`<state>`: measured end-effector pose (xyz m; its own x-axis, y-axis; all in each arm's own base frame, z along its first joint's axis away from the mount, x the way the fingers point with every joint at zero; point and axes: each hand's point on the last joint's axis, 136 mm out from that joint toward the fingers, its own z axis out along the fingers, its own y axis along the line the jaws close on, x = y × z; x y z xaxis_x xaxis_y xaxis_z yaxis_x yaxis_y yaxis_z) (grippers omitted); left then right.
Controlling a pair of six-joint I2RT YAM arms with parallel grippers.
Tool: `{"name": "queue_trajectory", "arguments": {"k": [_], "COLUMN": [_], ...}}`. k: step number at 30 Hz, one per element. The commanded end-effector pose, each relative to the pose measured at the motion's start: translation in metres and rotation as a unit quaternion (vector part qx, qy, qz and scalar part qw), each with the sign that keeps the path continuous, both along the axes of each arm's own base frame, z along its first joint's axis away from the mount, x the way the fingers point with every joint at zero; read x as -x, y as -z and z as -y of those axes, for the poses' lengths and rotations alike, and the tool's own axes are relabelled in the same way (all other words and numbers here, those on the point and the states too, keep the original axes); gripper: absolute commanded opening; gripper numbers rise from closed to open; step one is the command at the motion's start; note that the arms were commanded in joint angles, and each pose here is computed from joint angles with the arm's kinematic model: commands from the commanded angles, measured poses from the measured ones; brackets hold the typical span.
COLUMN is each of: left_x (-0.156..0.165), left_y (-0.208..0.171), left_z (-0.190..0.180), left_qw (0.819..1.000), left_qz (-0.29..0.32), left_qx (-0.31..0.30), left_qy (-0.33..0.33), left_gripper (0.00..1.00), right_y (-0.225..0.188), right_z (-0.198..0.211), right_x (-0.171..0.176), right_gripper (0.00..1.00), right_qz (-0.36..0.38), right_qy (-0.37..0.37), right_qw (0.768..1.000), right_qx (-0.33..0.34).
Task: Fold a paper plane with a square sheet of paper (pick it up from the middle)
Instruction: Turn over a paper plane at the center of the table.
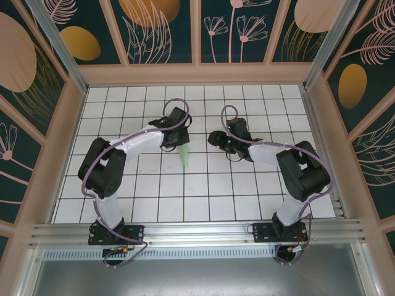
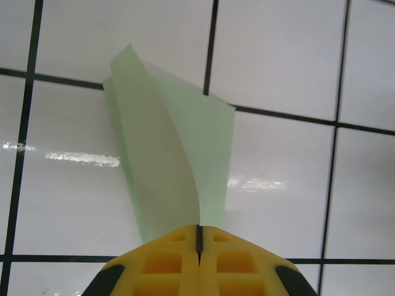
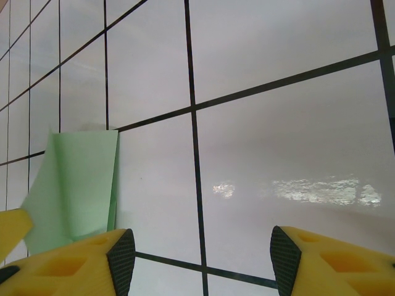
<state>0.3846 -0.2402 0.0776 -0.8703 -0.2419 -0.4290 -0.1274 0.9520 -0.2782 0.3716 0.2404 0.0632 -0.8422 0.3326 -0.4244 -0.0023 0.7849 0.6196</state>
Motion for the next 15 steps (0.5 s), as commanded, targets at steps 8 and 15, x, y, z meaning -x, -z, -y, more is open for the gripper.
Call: {"name": "queue_trajectory", "arguments": {"k": [8, 15], "left_x": [-0.015, -0.019], "left_y": [-0.08, -0.069], "left_z": [0.054, 0.066], "left_qw": [0.977, 0.963], "left_qz": [0.121, 0.13], "left_qx": [0.155, 0.211], "left_qy": [0.087, 0.107], "left_gripper": [0.0, 0.0], "right_y": [-0.052, -0.07], "right_z": [0.018, 0.018], "right_x": [-0.007, -0.003], "right_gripper": [0.62, 0.58], "right_qz": [0.05, 0.071], "right_qy": [0.048, 0.051], "right_qw": [0.997, 0.995], "right_qx": [-0.029, -0.056]}}
